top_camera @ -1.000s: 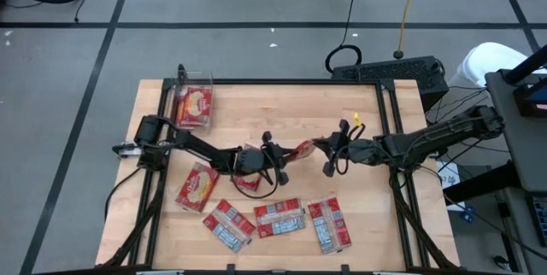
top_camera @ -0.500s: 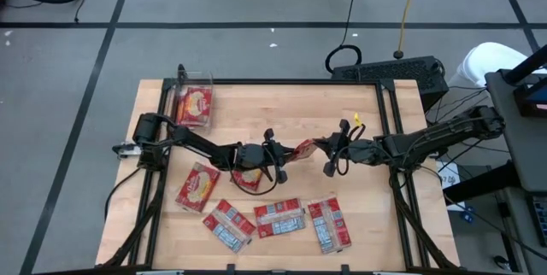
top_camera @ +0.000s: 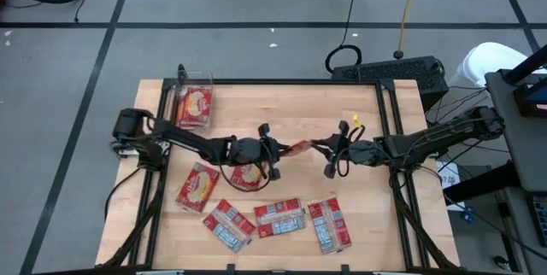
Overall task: Sort popcorn bags into baskets
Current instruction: Put the red popcorn bag into the transparent bin
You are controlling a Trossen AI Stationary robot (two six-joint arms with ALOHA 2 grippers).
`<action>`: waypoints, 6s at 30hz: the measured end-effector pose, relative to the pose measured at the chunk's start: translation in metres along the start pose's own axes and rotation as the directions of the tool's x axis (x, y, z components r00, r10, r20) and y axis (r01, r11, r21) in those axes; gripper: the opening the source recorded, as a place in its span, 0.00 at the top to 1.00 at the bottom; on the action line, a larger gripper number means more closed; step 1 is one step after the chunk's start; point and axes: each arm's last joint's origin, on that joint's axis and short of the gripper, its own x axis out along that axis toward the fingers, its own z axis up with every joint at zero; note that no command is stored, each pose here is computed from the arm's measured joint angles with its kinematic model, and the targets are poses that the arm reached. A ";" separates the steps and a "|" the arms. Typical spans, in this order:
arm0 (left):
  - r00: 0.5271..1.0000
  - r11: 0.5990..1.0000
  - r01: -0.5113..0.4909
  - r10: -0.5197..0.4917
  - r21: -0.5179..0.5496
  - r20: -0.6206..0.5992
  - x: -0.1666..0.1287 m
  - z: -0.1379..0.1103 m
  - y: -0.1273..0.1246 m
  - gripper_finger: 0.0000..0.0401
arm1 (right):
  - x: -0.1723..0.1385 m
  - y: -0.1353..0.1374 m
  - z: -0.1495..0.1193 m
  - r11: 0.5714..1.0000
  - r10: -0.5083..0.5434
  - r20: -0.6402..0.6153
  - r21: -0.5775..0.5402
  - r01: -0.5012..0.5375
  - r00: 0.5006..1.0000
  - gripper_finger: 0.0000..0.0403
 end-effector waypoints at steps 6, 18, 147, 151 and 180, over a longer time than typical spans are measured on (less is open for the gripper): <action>0.983 0.995 0.039 -0.022 0.090 -0.181 -0.010 -0.008 0.014 0.96 | 0.000 0.000 -0.006 1.000 0.029 -0.064 0.003 -0.029 0.998 0.66; 0.973 0.983 0.148 -0.124 0.113 -0.192 -0.022 0.005 0.023 0.96 | 0.015 0.010 -0.017 0.997 0.031 -0.101 -0.065 -0.037 0.994 0.43; 0.729 0.892 0.244 0.090 -0.380 0.679 -0.030 0.038 0.067 0.61 | 0.040 -0.029 0.069 0.975 -0.144 0.823 0.211 -0.062 0.550 1.00; 0.722 0.889 0.239 0.106 -0.391 0.684 -0.025 0.037 0.072 0.61 | 0.040 -0.030 0.073 0.980 -0.112 0.837 0.181 -0.078 0.535 1.00; 0.644 0.923 0.316 -0.038 -0.220 0.764 -0.007 0.057 0.082 0.62 | 0.027 -0.038 0.084 0.980 -0.106 0.873 0.173 -0.100 0.477 1.00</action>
